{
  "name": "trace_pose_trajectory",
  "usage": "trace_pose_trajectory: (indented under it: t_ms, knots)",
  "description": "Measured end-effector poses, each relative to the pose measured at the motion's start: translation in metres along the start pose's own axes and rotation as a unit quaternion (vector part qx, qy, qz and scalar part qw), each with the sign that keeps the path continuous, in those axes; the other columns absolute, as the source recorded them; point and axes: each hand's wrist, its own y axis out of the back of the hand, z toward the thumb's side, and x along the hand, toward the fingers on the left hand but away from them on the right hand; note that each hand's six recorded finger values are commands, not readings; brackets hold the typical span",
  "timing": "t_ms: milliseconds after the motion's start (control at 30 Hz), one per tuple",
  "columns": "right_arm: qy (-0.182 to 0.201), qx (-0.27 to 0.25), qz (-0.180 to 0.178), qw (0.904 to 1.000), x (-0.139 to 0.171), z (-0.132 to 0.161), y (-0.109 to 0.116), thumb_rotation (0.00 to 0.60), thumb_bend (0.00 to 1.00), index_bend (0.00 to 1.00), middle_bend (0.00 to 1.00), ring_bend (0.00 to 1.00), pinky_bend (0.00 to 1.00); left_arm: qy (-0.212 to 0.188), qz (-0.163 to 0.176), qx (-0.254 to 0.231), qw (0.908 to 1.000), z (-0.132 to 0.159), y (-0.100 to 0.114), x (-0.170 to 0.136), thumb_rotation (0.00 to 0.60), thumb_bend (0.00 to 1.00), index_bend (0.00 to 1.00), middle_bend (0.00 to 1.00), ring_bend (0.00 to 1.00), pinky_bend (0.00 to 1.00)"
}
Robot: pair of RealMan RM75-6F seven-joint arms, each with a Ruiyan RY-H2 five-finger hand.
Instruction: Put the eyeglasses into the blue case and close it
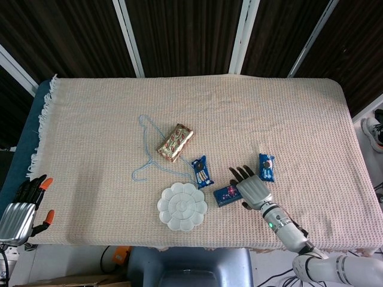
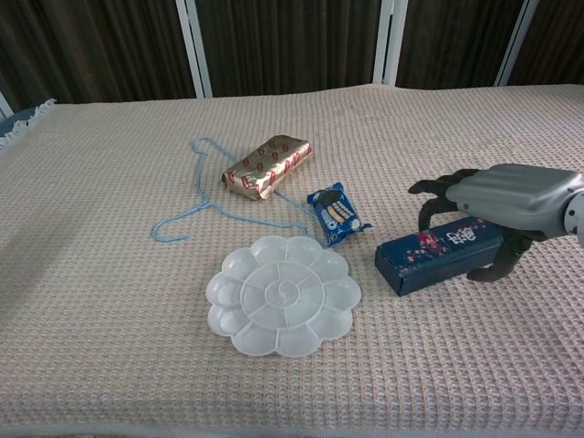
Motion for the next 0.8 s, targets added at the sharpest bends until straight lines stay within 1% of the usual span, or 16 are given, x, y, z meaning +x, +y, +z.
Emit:
trace_pose_trajectory:
  t_ms: [100,167,333,367,433,500,533,567,633,800]
  knots:
    - [-0.004,-0.001,-0.001,1.0,-0.003,0.001,0.0,0.6,0.37,0.51,0.0,0.0,0.0,-0.001,0.001,-0.001,1.0,0.0,0.001,-0.001,0.6,0.42,0.0,0.0,0.0,0.04]
    - [-0.006,-0.002,-0.005,1.0,-0.004,0.002,0.001,0.6,0.37,0.53,0.0,0.0,0.0,-0.001,0.002,-0.001,1.0,0.0,0.001,-0.001,0.6,0.42,0.0,0.0,0.0,0.04]
    - [-0.008,-0.003,-0.009,0.9999,-0.004,0.002,0.003,0.6,0.37,0.5,0.0,0.0,0.0,-0.001,0.001,0.0,1.0,0.0,0.001,-0.001,0.6,0.42,0.0,0.0,0.0,0.04]
    - [-0.008,-0.003,-0.009,0.9999,-0.004,0.002,0.003,0.6,0.37,0.48,0.0,0.0,0.0,-0.002,0.001,0.0,1.0,0.0,0.0,-0.001,0.6,0.42,0.0,0.0,0.0,0.04]
    - [-0.007,-0.002,-0.008,0.9999,-0.003,0.001,0.003,0.6,0.37,0.35,0.0,0.0,0.0,-0.002,0.0,0.0,1.0,0.0,0.0,-0.002,0.6,0.42,0.0,0.0,0.0,0.04]
    - [-0.005,-0.003,-0.006,1.0,-0.002,0.001,0.004,0.6,0.37,0.2,0.0,0.0,0.0,-0.002,0.001,0.001,1.0,0.0,0.0,-0.002,0.6,0.42,0.0,0.0,0.0,0.04]
    - [-0.004,-0.004,-0.006,1.0,-0.001,0.001,0.004,0.6,0.37,0.14,0.0,0.0,0.0,-0.002,0.001,0.001,1.0,0.0,0.0,-0.002,0.6,0.42,0.0,0.0,0.0,0.04]
    - [-0.003,-0.005,-0.006,1.0,0.0,0.001,0.005,0.6,0.37,0.11,0.0,0.0,0.0,-0.002,0.001,0.001,1.0,0.0,0.0,-0.002,0.6,0.42,0.0,0.0,0.0,0.04]
    - [-0.001,-0.007,-0.01,0.9999,0.003,0.0,0.008,0.6,0.37,0.07,0.0,0.0,0.0,-0.002,0.001,0.0,1.0,0.0,0.001,-0.002,0.6,0.42,0.0,0.0,0.0,0.04]
    - [-0.003,-0.016,-0.036,0.9992,0.014,-0.003,0.02,0.6,0.37,0.07,0.0,0.0,0.0,-0.003,0.003,0.001,1.0,0.0,0.001,-0.003,0.6,0.42,0.0,0.0,0.0,0.04]
